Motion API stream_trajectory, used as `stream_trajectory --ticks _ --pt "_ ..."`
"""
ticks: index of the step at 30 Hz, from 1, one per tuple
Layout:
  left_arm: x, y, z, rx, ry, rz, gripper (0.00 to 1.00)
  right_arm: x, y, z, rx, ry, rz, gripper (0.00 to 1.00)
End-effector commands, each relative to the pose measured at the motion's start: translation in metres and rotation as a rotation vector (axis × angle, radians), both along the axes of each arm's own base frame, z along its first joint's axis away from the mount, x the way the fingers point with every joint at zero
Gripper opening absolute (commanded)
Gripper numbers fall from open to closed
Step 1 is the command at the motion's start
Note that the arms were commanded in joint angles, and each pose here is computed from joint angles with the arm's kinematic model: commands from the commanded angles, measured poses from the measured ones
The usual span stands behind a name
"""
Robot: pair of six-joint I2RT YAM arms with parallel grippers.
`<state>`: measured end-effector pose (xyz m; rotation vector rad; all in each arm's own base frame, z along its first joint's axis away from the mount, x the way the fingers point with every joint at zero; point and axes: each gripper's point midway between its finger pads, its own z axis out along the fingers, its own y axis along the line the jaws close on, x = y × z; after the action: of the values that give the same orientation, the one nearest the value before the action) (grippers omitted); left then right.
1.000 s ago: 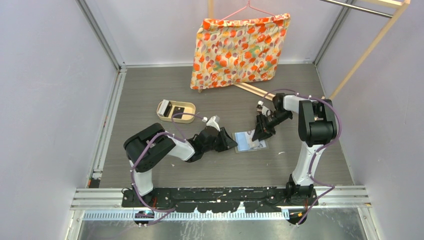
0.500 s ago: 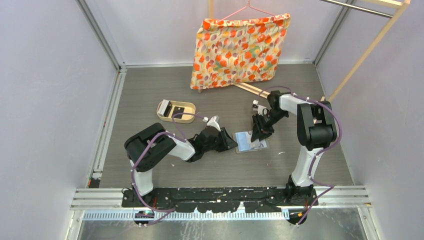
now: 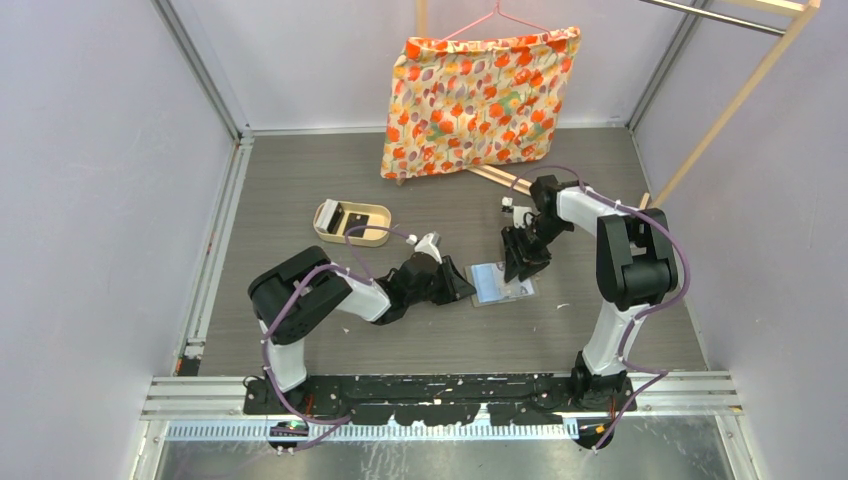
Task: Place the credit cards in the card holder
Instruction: Insert the credit card into the card holder.
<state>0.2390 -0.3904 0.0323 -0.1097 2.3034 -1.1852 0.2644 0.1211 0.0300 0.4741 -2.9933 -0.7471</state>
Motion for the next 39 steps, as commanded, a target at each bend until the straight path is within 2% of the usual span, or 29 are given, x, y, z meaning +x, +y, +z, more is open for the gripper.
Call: stream_trajectory --ticks 1,8,29,35,39 --pt "-0.003 0.001 0.003 0.023 -0.016 -0.017 0.27 0.012 -0.004 0.013 -0.041 -0.089 0.029 0.49" --pt "-0.004 0.000 0.004 0.024 -0.018 -0.022 0.27 0.010 0.002 0.013 -0.033 -0.089 0.051 0.49" --pt "-0.003 -0.010 -0.004 0.030 -0.003 -0.057 0.28 0.006 0.034 0.018 0.135 -0.033 0.044 0.49" --pt "-0.002 -0.007 -0.001 0.038 -0.013 -0.050 0.28 0.022 0.013 0.034 0.045 -0.181 0.021 0.47" --pt "-0.002 -0.008 -0.001 0.040 -0.015 -0.052 0.28 0.026 -0.011 0.029 -0.051 -0.224 -0.019 0.37"
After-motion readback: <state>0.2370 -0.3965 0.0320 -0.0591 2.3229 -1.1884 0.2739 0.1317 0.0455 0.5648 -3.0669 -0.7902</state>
